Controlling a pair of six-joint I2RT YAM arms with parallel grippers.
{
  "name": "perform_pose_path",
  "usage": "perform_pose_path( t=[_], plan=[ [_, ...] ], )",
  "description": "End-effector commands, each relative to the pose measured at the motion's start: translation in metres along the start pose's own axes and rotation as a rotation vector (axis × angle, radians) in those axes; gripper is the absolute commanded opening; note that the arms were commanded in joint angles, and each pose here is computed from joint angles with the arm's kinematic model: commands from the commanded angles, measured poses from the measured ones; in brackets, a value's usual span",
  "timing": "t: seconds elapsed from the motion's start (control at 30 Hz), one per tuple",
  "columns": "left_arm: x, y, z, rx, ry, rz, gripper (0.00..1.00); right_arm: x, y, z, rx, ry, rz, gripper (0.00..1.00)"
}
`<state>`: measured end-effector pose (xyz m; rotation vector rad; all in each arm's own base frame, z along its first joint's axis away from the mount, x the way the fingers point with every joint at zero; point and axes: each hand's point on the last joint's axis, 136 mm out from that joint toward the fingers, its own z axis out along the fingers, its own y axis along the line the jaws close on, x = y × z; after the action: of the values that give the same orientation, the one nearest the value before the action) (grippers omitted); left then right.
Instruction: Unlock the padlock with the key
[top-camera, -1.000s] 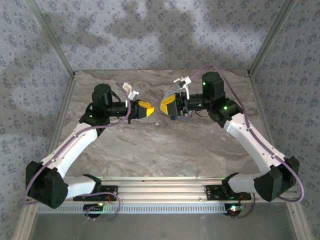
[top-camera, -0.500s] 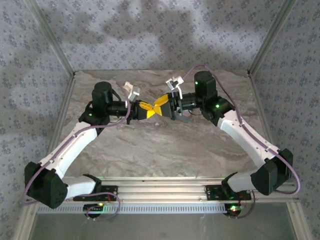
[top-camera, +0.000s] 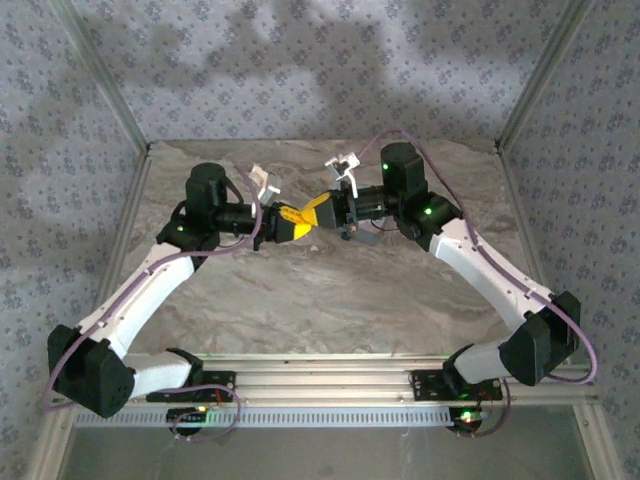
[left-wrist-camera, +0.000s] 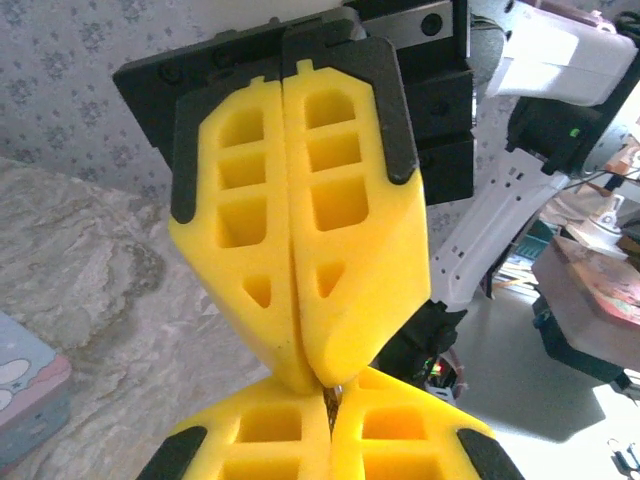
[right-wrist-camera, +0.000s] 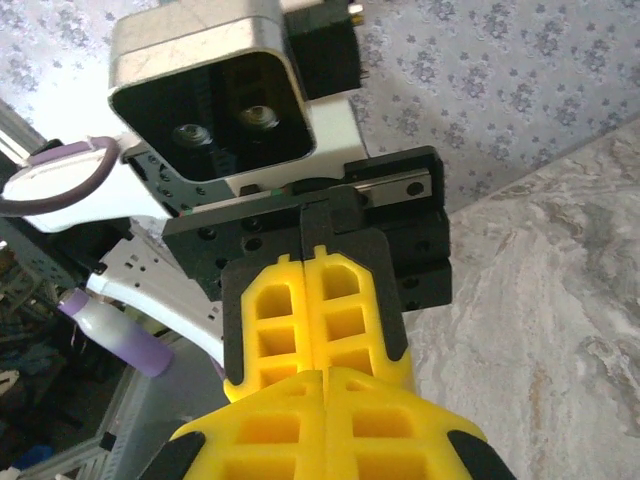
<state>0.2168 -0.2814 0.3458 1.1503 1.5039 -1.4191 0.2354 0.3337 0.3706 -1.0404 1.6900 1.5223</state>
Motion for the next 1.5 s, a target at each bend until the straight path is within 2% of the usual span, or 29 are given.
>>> perform_pose_path(
  t=[0.0, 0.03, 0.07, 0.1, 0.23, 0.3, 0.33, 0.4, 0.53, 0.77, 0.97, 1.17, 1.23, 1.33, 1.47],
  plan=[
    [-0.008, 0.004, -0.003, -0.089, -0.003, 0.036, 0.00, -0.010, 0.004, 0.001, 0.035, -0.012, -0.015, 0.00],
    [-0.006, 0.008, -0.004, -0.115, 0.003, 0.030, 0.06, -0.009, -0.001, 0.000, 0.066, -0.007, -0.007, 0.00],
    [-0.003, 0.012, -0.005, -0.145, 0.015, 0.022, 0.19, -0.007, -0.008, -0.002, 0.117, 0.002, 0.004, 0.00],
    [0.002, 0.016, -0.007, -0.180, 0.034, 0.016, 0.26, -0.004, -0.016, -0.005, 0.178, 0.014, 0.014, 0.00],
    [0.020, 0.027, -0.014, -0.273, 0.123, -0.005, 0.35, 0.007, -0.047, -0.022, 0.415, 0.053, 0.016, 0.00],
    [0.028, 0.038, -0.020, -0.350, 0.159, -0.027, 0.49, 0.009, -0.057, -0.030, 0.493, 0.051, 0.020, 0.00],
    [0.032, 0.043, -0.023, -0.386, 0.171, -0.034, 0.57, 0.010, -0.060, -0.033, 0.519, 0.059, 0.018, 0.00],
    [0.041, 0.058, -0.032, -0.493, 0.200, -0.066, 0.96, 0.015, -0.067, -0.039, 0.588, 0.083, 0.014, 0.00],
    [0.056, 0.077, -0.051, -0.647, 0.249, -0.107, 0.98, 0.027, -0.082, -0.051, 0.731, 0.141, 0.013, 0.00],
    [0.066, 0.089, -0.074, -0.748, 0.229, -0.197, 0.98, 0.045, -0.095, -0.059, 0.908, 0.276, -0.082, 0.00],
    [0.098, 0.132, -0.137, -1.202, 0.167, -0.437, 0.98, 0.050, -0.105, -0.054, 1.001, 0.353, -0.141, 0.00],
    [0.092, 0.129, -0.133, -1.111, 0.078, -0.499, 0.98, 0.052, -0.117, -0.050, 1.099, 0.377, -0.155, 0.00],
    [0.086, 0.127, -0.127, -1.060, 0.028, -0.480, 0.98, 0.054, -0.112, -0.036, 1.019, 0.351, -0.103, 0.00],
    [0.078, 0.123, -0.113, -0.957, -0.033, -0.470, 0.98, 0.050, -0.107, -0.022, 0.879, 0.248, -0.001, 0.00],
    [0.059, 0.107, -0.088, -0.754, -0.135, -0.439, 0.94, 0.041, -0.101, -0.016, 0.708, 0.149, 0.081, 0.00]
  ],
)
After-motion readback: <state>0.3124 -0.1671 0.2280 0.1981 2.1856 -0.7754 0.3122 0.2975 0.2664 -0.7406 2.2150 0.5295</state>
